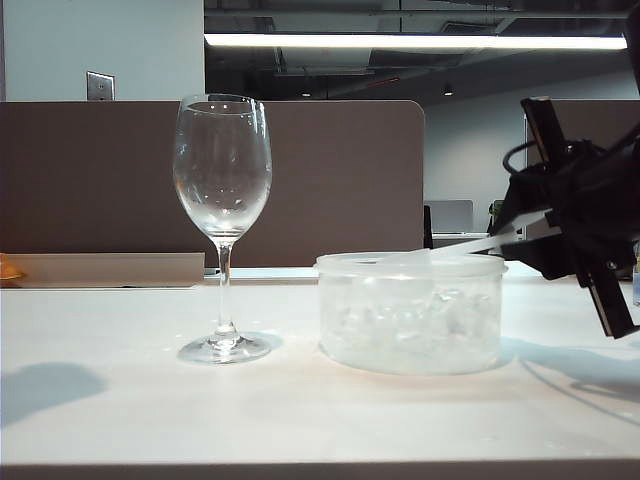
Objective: Pick up an ice shovel filled with ice cubes and pour the ice from the shovel into the glass.
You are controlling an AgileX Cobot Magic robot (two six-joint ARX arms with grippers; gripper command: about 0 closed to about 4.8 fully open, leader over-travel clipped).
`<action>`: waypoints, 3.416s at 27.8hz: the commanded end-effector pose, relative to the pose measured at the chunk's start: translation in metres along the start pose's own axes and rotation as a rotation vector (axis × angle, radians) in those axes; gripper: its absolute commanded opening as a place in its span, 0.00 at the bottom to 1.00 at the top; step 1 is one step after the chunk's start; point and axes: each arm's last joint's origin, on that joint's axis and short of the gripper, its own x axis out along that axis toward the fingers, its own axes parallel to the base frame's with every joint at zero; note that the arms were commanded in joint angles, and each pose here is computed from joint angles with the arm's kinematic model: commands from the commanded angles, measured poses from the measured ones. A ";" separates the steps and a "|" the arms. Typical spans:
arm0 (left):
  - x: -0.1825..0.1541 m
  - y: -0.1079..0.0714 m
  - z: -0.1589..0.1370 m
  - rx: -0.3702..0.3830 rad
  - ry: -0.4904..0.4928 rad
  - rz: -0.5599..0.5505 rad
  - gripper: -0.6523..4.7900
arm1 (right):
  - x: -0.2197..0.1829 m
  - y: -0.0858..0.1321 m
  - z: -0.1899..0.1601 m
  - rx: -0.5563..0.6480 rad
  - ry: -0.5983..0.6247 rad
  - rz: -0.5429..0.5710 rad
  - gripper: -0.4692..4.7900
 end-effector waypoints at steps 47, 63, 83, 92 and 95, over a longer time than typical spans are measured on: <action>-0.001 0.000 0.002 0.011 -0.016 0.001 0.12 | -0.008 0.132 0.031 0.049 -0.026 0.344 0.09; -0.001 0.000 0.002 0.011 -0.016 0.002 0.12 | 0.014 0.197 0.000 -0.018 0.106 0.389 0.09; -0.001 0.000 0.002 0.011 -0.016 0.001 0.12 | 0.027 0.193 -0.016 -0.223 0.141 0.380 0.09; -0.001 0.000 0.002 0.011 -0.016 0.001 0.12 | 0.026 0.203 -0.017 -0.382 0.176 0.420 0.09; -0.001 0.000 0.002 0.011 -0.016 0.001 0.12 | 0.026 0.209 -0.016 -0.423 0.184 0.423 0.09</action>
